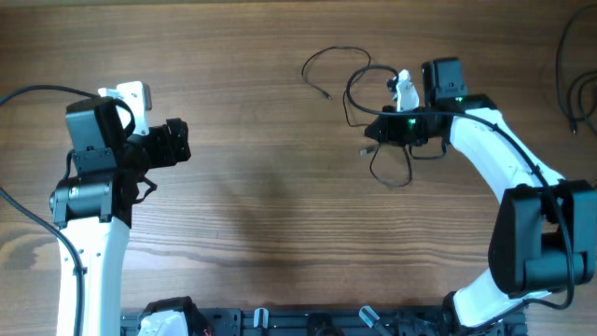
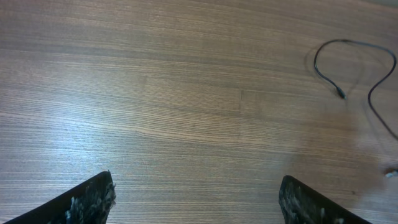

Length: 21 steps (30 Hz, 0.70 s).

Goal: Untangle cables
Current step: 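Pull the last cable off to the right edge with the right gripper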

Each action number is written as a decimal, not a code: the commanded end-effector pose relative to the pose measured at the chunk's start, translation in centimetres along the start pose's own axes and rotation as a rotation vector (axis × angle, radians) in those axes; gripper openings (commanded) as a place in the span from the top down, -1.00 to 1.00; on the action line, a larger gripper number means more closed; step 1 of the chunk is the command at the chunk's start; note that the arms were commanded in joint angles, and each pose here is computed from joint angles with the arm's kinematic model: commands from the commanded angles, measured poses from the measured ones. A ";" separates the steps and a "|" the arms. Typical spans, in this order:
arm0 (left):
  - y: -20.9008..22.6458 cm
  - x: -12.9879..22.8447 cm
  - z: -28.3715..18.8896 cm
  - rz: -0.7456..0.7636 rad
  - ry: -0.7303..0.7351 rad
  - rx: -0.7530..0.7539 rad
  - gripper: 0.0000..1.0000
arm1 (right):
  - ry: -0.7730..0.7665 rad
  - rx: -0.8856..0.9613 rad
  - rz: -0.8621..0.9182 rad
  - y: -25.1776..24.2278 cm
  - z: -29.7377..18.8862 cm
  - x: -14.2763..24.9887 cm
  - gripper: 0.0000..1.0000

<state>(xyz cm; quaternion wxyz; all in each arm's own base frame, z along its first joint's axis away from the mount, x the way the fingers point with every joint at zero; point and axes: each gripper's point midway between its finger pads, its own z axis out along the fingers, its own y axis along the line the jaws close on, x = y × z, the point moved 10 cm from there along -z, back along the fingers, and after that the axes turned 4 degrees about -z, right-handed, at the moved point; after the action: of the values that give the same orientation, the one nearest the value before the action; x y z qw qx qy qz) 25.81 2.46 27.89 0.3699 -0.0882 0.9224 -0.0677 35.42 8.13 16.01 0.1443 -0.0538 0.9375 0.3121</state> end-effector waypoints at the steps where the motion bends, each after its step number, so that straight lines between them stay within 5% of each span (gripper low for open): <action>1: -0.2 -0.6 -0.8 -0.005 -0.033 0.016 -0.73 | -0.081 -0.022 -0.038 2.7 -3.3 -1.9 0.91; 11: -0.2 -0.6 -0.8 -0.005 -0.033 0.016 -0.73 | -0.063 0.356 -0.047 7.0 -13.6 -2.6 0.91; 21: -0.2 -0.6 -0.8 -0.005 -0.032 0.016 -0.73 | -0.260 0.504 -0.099 12.8 -23.9 -3.2 0.91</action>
<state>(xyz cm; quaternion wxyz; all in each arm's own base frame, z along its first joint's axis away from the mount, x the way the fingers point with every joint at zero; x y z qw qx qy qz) 25.81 2.46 27.89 0.3699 -0.0882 0.9224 -0.0677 31.97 5.00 38.67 0.2343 -0.0310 0.9645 0.1182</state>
